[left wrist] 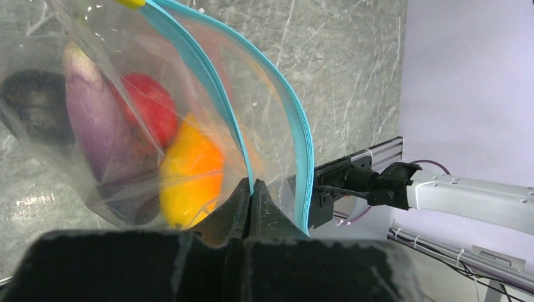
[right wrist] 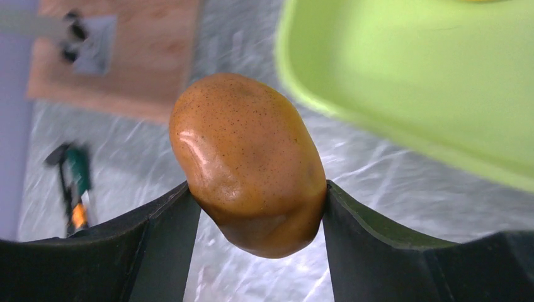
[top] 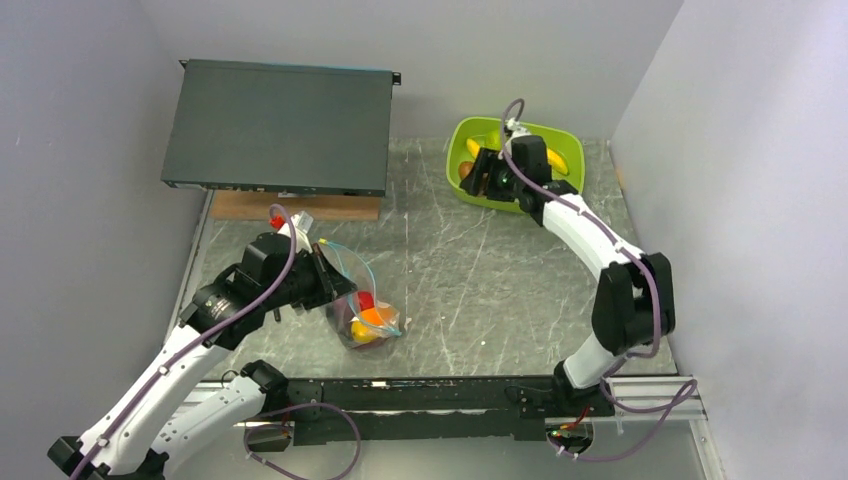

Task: Place the food in the zip-top bag and seal the zipper
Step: Pick up the fake fruit from the bin, then place the fake fruit in the zipper food storage bag.

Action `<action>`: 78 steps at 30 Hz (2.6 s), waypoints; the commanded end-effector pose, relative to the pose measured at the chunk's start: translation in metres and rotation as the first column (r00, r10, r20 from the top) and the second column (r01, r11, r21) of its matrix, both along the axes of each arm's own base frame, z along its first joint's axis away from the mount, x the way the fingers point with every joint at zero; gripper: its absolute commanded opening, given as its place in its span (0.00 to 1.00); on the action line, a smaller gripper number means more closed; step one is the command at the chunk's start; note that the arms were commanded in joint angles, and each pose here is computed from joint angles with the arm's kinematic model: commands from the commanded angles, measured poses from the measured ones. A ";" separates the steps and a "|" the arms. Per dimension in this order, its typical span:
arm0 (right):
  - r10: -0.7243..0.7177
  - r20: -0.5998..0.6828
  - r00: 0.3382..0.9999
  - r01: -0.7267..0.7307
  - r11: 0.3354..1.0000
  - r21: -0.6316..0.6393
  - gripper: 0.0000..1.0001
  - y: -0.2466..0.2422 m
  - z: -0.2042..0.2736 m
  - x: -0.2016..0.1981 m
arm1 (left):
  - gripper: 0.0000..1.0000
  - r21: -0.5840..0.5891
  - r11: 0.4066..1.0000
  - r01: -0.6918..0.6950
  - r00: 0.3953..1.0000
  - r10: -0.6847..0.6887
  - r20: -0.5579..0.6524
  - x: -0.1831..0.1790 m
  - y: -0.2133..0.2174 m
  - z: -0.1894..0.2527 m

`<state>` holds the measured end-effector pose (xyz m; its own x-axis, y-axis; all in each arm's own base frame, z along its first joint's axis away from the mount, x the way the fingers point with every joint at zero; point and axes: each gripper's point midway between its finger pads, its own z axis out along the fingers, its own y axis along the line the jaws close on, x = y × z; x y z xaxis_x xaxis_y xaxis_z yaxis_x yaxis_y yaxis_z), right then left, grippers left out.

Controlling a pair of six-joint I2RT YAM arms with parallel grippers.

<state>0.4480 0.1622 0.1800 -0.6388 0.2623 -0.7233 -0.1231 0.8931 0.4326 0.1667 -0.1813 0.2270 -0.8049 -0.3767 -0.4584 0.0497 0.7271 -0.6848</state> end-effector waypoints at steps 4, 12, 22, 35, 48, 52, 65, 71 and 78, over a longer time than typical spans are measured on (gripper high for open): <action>0.332 0.275 0.902 -0.359 0.932 0.052 0.00 0.094 0.096 -0.086 | 0.00 -0.040 0.999 0.014 0.995 -0.010 0.103 0.002 0.000 0.041; 0.542 0.494 0.679 -0.650 0.757 0.063 0.05 0.153 0.168 -0.188 | 0.00 -0.040 0.999 0.007 0.995 -0.003 0.100 0.004 0.000 0.036; 0.661 0.525 0.536 -0.789 0.613 0.033 0.19 0.209 0.182 -0.251 | 0.00 -0.032 0.999 0.005 0.996 -0.003 0.086 0.006 -0.001 0.030; 0.672 0.385 0.633 -0.738 0.674 0.038 0.34 0.231 0.129 -0.263 | 0.00 -0.059 0.998 0.003 0.997 0.001 0.075 0.005 -0.004 0.022; 0.658 0.298 0.691 -0.722 0.608 0.331 0.36 0.254 0.117 -0.290 | 0.00 -0.046 0.999 0.002 0.997 0.002 0.079 0.005 -0.003 0.023; 0.656 0.248 0.713 -0.697 0.625 0.352 0.35 0.257 0.103 -0.291 | 0.00 -0.049 0.999 0.006 0.997 -0.002 0.078 0.005 -0.004 0.024; 0.574 0.152 0.805 -0.583 0.813 0.016 0.37 0.223 0.051 -0.253 | 0.00 -0.044 0.999 -0.016 0.997 0.020 0.076 0.000 0.004 0.020; 0.622 0.195 0.759 -0.624 0.779 -0.058 0.68 0.229 0.061 -0.261 | 0.00 -0.040 0.999 -0.016 0.997 0.018 0.073 0.001 0.003 0.019; 0.660 0.239 0.712 -0.679 0.734 -0.006 1.00 0.241 0.086 -0.274 | 0.00 -0.038 0.999 -0.013 0.998 0.016 0.068 0.001 0.003 0.017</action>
